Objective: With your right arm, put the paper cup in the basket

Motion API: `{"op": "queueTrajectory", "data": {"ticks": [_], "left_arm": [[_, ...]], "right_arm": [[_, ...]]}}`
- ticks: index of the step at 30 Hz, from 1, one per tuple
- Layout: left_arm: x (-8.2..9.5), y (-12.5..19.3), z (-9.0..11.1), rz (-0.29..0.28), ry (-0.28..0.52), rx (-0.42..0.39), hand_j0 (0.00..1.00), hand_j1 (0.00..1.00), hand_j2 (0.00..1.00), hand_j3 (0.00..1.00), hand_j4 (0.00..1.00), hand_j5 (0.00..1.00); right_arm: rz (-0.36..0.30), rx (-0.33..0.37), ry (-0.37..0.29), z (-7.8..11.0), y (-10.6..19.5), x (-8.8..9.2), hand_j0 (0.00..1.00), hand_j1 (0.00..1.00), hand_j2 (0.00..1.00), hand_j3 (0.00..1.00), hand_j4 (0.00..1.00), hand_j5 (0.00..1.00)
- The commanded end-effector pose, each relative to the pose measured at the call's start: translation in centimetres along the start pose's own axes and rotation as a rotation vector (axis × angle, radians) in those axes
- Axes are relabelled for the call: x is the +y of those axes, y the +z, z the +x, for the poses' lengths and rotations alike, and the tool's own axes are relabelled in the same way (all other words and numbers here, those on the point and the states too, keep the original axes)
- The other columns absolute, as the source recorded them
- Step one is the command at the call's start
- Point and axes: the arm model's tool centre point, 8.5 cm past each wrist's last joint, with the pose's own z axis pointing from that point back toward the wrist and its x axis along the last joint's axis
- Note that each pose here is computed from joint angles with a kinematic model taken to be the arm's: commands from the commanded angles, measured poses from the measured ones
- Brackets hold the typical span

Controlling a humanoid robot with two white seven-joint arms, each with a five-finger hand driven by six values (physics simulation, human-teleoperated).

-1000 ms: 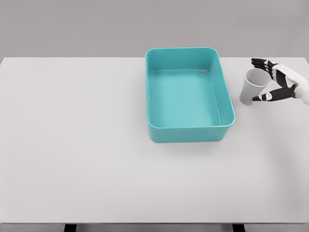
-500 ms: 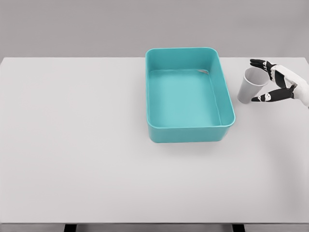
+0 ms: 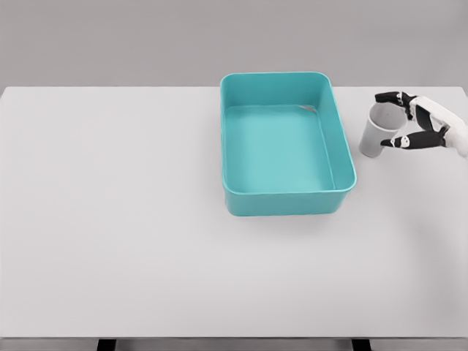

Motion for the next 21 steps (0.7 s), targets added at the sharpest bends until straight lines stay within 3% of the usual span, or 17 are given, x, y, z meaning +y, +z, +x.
{"op": "queueTrajectory", "data": {"ticks": [1,7,21], "left_arm": [[0.0,0.0,0.0,0.000,0.000,0.000,1.00,1.00,1.00,1.00,1.00,1.00],[0.0,0.0,0.0,0.000,0.000,0.000,1.00,1.00,1.00,1.00,1.00,1.00],[0.0,0.0,0.0,0.000,-0.001,0.000,1.00,1.00,1.00,1.00,1.00,1.00]], "right_arm": [[-0.003,-0.012,0.003,0.3,0.0,-0.2,0.85,0.85,0.85,0.85,0.85,0.85],[-0.004,-0.015,0.004,0.5,-0.1,-0.2,0.77,0.77,0.77,0.77,0.77,0.77],[-0.035,-0.070,0.024,2.4,0.0,-1.6,0.77,0.77,0.77,0.77,0.77,0.77]]}}
